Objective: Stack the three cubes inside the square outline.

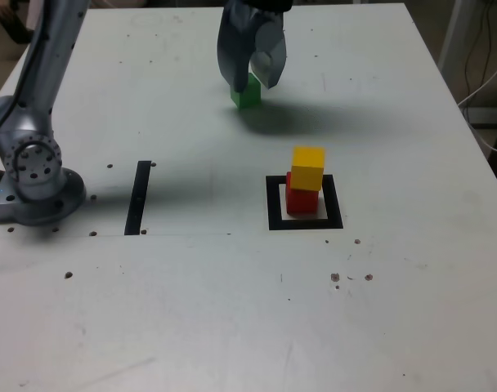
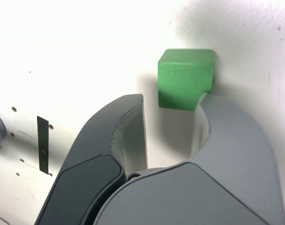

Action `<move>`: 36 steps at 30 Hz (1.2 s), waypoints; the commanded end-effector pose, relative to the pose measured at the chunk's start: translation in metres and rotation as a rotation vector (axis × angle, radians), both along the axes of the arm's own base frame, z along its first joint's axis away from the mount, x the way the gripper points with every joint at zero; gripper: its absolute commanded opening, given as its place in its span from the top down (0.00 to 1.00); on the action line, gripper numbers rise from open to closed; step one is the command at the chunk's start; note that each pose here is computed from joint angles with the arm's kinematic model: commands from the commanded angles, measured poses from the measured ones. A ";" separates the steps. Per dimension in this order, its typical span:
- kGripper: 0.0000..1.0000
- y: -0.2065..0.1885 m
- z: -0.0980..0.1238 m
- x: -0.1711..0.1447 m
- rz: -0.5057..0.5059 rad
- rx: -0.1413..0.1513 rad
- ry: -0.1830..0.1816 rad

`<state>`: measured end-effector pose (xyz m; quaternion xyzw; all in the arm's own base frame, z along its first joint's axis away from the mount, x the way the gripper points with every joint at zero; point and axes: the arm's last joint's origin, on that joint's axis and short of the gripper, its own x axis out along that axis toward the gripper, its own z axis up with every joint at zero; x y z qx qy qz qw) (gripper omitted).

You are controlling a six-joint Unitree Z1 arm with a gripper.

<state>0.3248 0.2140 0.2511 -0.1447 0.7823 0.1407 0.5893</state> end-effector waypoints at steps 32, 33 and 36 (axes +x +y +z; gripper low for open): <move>0.01 0.017 -0.027 -0.008 -0.019 -0.037 0.020; 0.01 0.017 -0.028 -0.008 -0.020 -0.042 0.021; 0.01 0.020 -0.033 -0.008 -0.021 -0.055 0.025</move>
